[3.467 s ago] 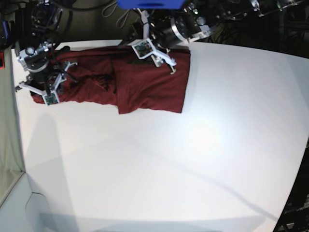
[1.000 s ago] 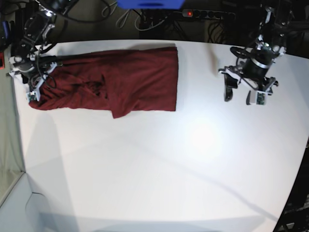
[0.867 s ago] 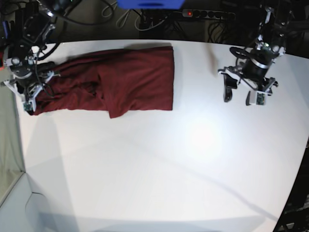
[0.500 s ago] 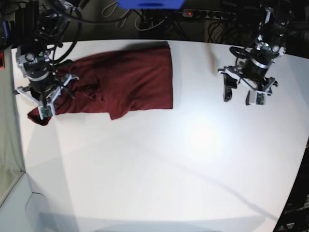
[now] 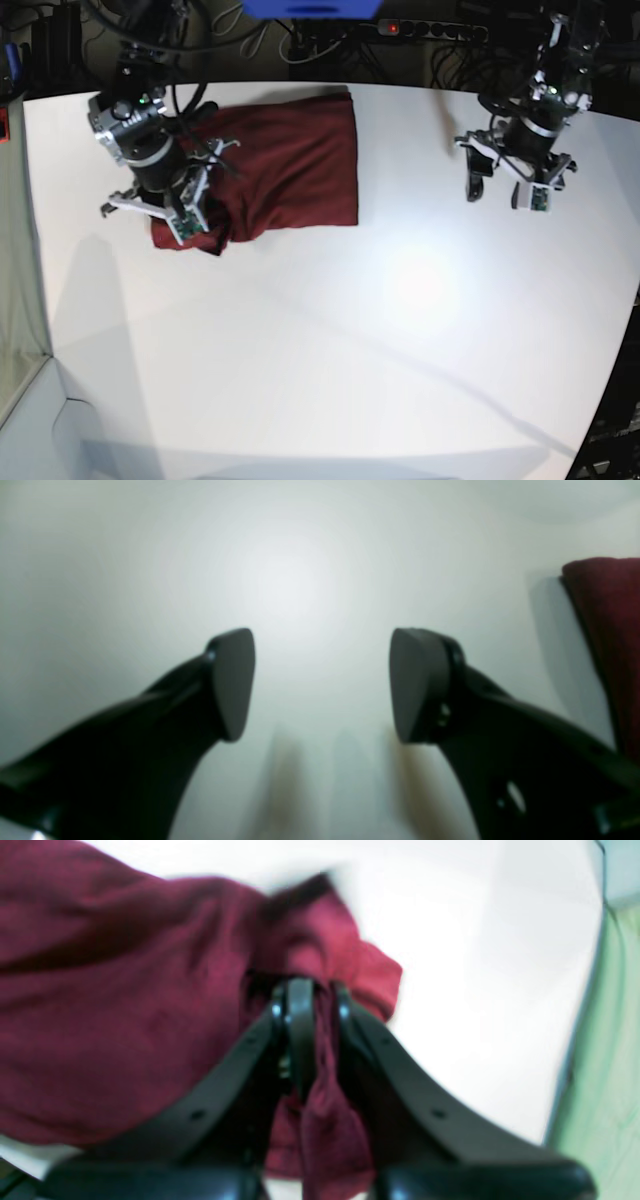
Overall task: Layout the t-shirt on the table in an organized manner, then fold the t-shirt properly
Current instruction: 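Grasp the end of the red shirt band with the right gripper and fold it over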
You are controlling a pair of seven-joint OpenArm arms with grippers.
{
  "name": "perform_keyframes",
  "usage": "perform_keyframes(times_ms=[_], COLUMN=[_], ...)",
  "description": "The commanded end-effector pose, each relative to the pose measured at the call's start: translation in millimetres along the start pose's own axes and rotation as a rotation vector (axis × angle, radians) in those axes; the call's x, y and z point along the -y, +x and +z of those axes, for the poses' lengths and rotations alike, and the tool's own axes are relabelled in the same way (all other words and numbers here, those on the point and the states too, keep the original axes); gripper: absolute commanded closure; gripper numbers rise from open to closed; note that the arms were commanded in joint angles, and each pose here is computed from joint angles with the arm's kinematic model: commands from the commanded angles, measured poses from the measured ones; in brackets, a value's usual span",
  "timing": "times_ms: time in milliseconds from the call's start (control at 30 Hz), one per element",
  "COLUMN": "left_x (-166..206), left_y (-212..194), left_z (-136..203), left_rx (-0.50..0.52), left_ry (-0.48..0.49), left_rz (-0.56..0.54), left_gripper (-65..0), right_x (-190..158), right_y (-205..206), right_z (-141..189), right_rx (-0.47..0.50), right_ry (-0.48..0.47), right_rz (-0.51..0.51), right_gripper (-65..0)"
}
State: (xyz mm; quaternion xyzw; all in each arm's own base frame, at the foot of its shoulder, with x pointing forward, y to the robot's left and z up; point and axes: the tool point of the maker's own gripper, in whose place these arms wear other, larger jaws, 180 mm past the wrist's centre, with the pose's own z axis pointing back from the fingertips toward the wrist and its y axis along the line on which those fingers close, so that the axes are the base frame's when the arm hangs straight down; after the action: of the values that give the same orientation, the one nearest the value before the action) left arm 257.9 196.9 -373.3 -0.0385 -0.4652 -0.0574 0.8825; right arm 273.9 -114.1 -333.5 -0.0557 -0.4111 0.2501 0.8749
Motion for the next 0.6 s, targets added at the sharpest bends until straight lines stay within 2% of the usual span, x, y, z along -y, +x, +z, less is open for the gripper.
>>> perform_keyframes(times_ms=[0,267,567], left_x=[-8,-46,-41], left_y=[11,11,6], left_z=[3,20,20], left_rx=[0.035,0.040,0.040], left_ry=[0.010,0.111,0.116], left_rz=[-0.024,0.000,0.032], left_gripper=[-41.2,-41.2,-41.2], right_x=[-4,-40,-120], right_y=[20,44,69], right_z=[3,2,16], right_rx=[0.072,0.126,0.205], right_ry=[0.009,0.101,0.303], right_rz=[0.001,0.057,0.148], right_gripper=[0.0,0.0,0.0])
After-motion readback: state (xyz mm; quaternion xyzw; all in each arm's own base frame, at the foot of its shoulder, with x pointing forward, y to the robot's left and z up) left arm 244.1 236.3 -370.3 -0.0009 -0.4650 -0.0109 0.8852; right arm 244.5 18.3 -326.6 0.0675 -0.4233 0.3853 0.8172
